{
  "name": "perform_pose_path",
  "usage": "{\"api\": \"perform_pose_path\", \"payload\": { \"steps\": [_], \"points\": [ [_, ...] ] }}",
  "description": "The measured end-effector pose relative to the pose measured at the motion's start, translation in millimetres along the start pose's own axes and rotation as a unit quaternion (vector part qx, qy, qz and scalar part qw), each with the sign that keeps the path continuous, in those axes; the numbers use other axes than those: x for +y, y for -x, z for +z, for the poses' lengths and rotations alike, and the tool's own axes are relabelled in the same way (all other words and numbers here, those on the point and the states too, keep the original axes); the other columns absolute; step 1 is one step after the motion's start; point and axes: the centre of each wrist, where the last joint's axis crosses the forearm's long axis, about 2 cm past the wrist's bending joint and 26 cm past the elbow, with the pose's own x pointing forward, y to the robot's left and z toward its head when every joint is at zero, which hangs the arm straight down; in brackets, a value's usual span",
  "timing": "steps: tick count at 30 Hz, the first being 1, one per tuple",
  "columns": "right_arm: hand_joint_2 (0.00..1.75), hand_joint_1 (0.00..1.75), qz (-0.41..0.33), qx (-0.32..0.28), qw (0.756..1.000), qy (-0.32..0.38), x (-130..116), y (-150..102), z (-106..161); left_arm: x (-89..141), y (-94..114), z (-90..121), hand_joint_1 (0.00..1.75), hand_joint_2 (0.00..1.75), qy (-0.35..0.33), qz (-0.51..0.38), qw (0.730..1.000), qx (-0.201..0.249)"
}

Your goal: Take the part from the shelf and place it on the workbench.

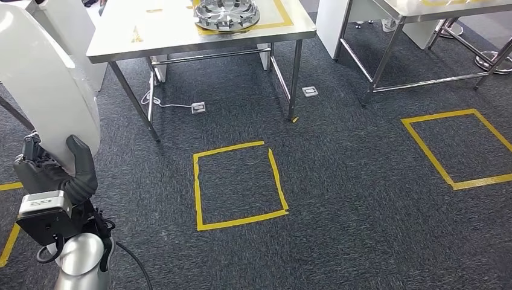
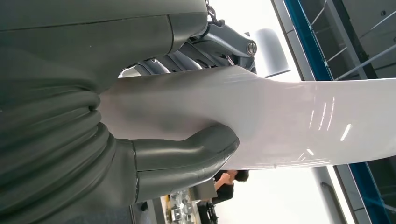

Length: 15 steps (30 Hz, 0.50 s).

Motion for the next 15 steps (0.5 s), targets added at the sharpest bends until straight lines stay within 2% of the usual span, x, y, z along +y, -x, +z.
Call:
{"api": "perform_pose_path", "payload": {
  "steps": [15],
  "points": [
    [0.0, 0.0, -0.001, -0.001, 1.0, -0.013, 1.2, -3.7, 0.7, 0.3, 2.7, -1.5, 1.75, 1.75, -0.003, -0.007, 1.0, 0.001]
  ]
}}
